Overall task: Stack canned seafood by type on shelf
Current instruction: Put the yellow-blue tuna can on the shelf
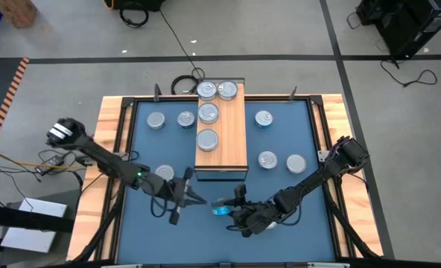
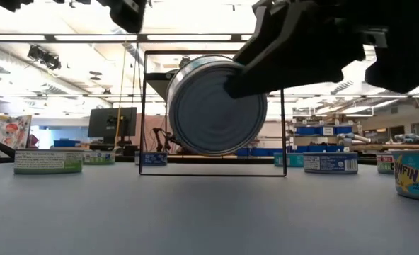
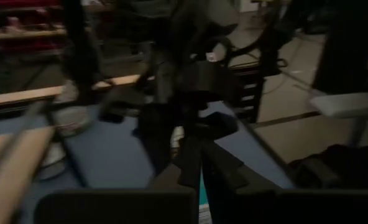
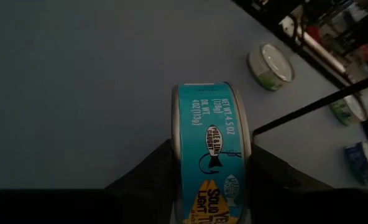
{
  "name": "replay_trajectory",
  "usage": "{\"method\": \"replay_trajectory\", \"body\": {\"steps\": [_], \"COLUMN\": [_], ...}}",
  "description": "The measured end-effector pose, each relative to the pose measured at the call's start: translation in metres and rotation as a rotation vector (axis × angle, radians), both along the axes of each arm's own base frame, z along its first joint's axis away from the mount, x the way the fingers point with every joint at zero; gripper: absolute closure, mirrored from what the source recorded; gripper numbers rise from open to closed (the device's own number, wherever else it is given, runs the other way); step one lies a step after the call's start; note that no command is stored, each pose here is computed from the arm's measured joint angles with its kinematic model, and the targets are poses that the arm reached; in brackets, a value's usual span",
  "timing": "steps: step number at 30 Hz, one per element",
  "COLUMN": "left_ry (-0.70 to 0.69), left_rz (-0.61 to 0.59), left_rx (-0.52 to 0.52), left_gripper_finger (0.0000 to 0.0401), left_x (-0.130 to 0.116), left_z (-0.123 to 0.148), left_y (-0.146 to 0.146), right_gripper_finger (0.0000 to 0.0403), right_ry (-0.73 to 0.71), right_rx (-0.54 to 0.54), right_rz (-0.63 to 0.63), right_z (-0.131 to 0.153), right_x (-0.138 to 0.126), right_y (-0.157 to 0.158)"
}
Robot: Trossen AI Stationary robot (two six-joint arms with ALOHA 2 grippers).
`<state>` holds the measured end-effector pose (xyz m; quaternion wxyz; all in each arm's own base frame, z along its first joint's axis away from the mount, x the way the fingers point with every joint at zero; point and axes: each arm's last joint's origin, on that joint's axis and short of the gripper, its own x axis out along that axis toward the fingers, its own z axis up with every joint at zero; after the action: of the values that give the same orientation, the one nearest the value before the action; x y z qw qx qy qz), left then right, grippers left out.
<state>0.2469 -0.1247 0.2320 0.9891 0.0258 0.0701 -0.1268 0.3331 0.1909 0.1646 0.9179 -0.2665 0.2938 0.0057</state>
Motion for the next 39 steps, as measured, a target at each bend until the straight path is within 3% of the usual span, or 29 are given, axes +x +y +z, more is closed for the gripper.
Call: {"method": "replay_trajectory", "body": {"steps": [7, 21, 27, 35, 39], "left_ry": [-0.021, -0.122, -0.124, -0.126, -0.127], "left_rz": [0.104, 0.130, 0.130, 0.124, 0.124], "left_rx": [0.038, -0.026, -0.028, -0.033, -0.034], "left_gripper_finger": [0.0387, 0.0387, 0.0387, 0.0387, 0.0387], "left_x": [-0.028, -0.052, -0.052, -0.052, -0.052], "left_z": [0.007, -0.025, -0.025, -0.025, -0.024], "left_y": [0.012, 0.026, 0.026, 0.026, 0.026], "right_gripper_finger": [0.0250, 0.0250, 0.0249, 0.0246, 0.0235], "right_ry": [0.041, 0.093, 0.106, 0.116, 0.118], "right_rx": [-0.003, 0.048, 0.170, 0.463, 0.516], "right_rz": [0.006, -0.030, -0.095, -0.329, -0.399], "right_z": [0.004, 0.000, -0.003, -0.006, -0.007], "right_x": [0.002, 0.005, 0.009, 0.017, 0.018], "right_y": [0.000, -0.012, -0.023, -0.046, -0.052]}}
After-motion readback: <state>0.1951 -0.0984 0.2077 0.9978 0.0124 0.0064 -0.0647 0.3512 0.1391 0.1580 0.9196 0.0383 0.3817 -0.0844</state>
